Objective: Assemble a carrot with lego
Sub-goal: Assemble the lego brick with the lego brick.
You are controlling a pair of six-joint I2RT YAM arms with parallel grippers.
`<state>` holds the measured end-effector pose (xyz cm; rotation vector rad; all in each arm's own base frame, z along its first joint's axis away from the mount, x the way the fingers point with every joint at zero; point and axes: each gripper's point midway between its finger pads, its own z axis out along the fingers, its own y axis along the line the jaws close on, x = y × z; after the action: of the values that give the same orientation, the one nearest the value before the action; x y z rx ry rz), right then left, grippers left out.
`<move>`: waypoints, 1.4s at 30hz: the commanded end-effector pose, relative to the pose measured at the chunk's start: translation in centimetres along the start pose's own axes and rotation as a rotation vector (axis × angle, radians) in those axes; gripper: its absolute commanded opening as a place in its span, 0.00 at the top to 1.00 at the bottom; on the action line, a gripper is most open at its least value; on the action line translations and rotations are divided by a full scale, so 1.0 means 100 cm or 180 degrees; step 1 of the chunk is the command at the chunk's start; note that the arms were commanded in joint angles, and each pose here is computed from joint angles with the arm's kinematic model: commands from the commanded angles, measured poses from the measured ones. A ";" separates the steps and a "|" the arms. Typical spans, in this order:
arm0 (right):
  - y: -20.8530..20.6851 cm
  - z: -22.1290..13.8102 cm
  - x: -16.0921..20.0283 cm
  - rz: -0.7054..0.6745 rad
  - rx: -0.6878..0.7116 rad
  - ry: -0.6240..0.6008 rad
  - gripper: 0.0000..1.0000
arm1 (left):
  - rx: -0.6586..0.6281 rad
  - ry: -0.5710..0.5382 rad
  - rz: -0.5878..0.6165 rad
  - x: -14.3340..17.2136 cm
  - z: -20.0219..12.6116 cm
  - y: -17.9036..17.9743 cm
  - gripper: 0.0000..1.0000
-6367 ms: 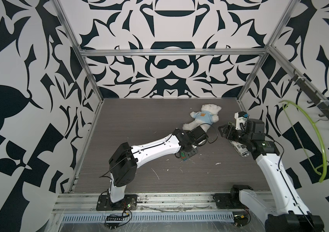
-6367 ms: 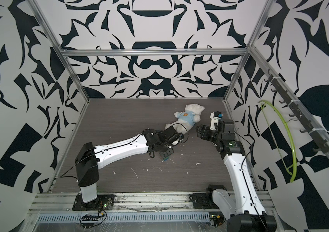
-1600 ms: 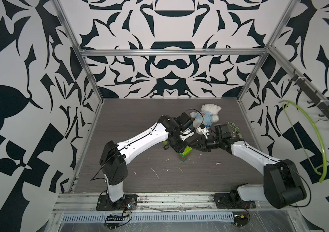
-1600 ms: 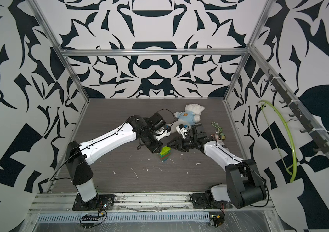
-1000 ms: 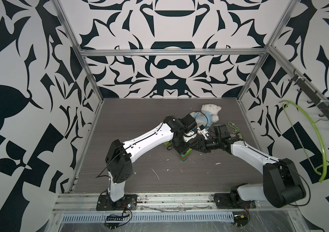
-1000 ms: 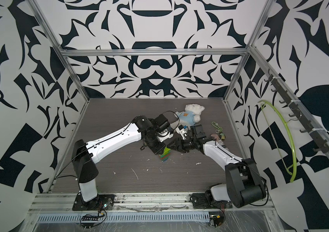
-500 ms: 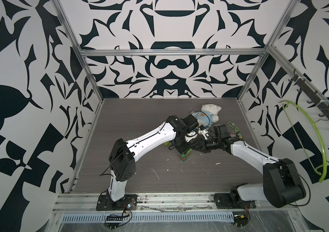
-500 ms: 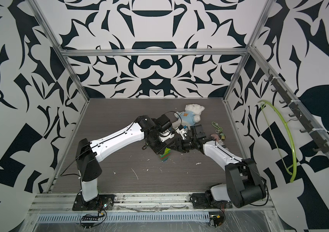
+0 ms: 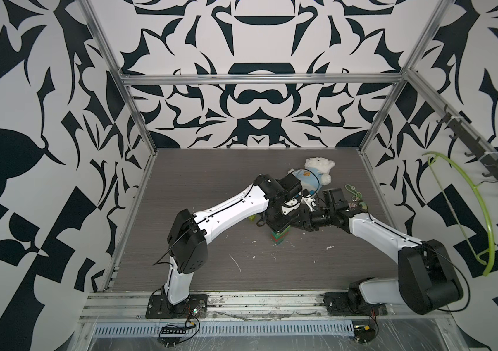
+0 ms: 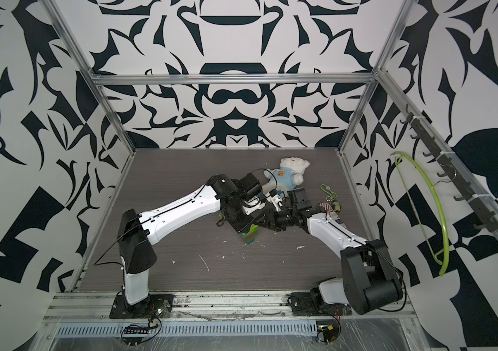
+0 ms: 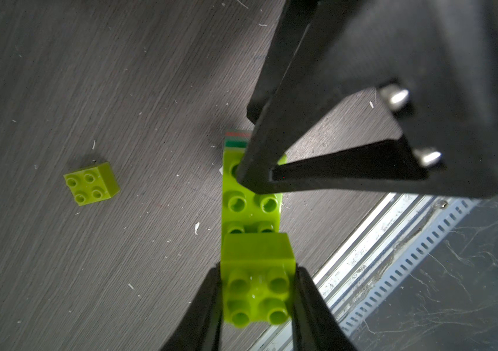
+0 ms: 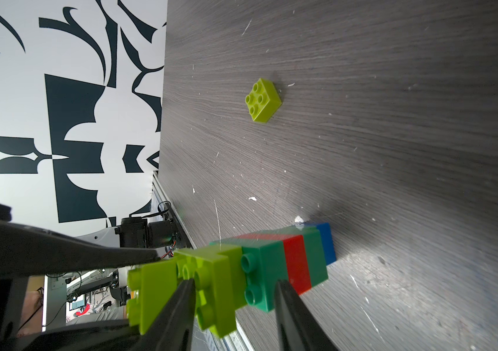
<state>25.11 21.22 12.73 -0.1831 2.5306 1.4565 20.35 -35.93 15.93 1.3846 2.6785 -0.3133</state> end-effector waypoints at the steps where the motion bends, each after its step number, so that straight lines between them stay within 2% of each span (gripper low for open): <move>1: -0.002 0.002 0.002 -0.0026 0.0022 0.0033 0.54 | -0.0038 0.0187 0.0005 0.011 0.008 -0.001 0.80; 15: 0.000 0.002 0.003 -0.0040 0.0016 0.0047 0.54 | -0.0152 -0.0028 0.0020 0.006 -0.010 0.002 0.80; 32: 0.003 0.001 0.003 -0.0069 0.0007 0.0052 0.54 | -0.0152 0.0102 0.0074 0.018 -0.004 -0.004 0.80; 42: 0.004 0.001 0.003 -0.0085 0.0000 0.0053 0.55 | -0.0236 0.0066 0.0029 0.019 -0.006 0.001 0.80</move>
<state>24.85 21.35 12.68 -0.1934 2.5364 1.4618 19.93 -35.12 15.61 1.3934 2.6579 -0.2071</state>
